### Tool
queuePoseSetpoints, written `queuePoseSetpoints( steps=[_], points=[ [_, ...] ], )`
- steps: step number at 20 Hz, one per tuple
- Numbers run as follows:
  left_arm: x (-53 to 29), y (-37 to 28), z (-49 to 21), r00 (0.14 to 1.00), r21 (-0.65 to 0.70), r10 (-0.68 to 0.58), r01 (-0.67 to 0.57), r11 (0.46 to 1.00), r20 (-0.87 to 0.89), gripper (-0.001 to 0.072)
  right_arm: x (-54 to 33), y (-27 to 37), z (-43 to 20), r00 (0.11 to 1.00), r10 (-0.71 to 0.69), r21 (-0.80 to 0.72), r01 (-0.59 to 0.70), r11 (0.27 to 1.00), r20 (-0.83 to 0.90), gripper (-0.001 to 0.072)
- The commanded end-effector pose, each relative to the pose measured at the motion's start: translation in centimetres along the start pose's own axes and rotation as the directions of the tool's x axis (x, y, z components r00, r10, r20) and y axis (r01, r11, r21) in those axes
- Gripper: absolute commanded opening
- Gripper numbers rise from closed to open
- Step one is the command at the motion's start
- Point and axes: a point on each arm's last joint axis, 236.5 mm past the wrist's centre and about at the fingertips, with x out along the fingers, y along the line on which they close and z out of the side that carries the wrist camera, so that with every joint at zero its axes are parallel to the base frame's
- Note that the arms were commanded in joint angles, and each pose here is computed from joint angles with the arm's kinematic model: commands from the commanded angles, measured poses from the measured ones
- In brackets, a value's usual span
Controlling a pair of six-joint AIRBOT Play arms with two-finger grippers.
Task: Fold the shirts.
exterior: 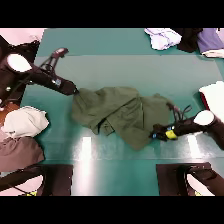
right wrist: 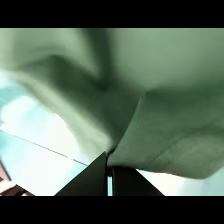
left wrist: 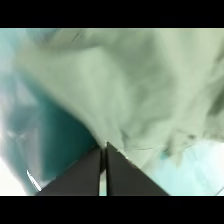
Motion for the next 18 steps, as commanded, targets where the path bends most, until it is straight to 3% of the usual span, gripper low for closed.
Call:
queuePoseSetpoints(
  steps=[1,5,10,14,18],
  points=[
    [-7.4,-3.5,4.0,0.980,0.078,0.026,-0.042,0.996,0.198,0.0033,-7.8,6.8,3.6,0.972,0.097,-0.184,-0.057,0.981,0.215,0.0018],
    [-20.1,-10.1,7.7,0.873,0.201,0.020,-0.135,0.970,0.488,0.0033,-22.7,11.6,5.6,0.783,0.192,-0.285,-0.020,0.958,0.591,0.0018],
    [-34.2,-18.3,7.1,0.677,0.283,-0.047,-0.242,0.928,0.734,0.0032,-34.4,11.3,3.0,0.530,0.086,-0.198,0.159,0.967,0.844,0.0018],
    [-41.3,-22.8,5.5,0.560,0.303,-0.105,-0.275,0.912,0.822,0.0032,-38.4,11.3,1.8,0.442,0.000,-0.125,0.254,0.959,0.897,0.0018],
    [-42.0,-23.3,5.0,0.553,0.302,-0.106,-0.276,0.913,0.826,0.0032,-40.2,11.7,2.6,0.501,-0.034,-0.120,0.271,0.955,0.865,0.0018]
  ],
)
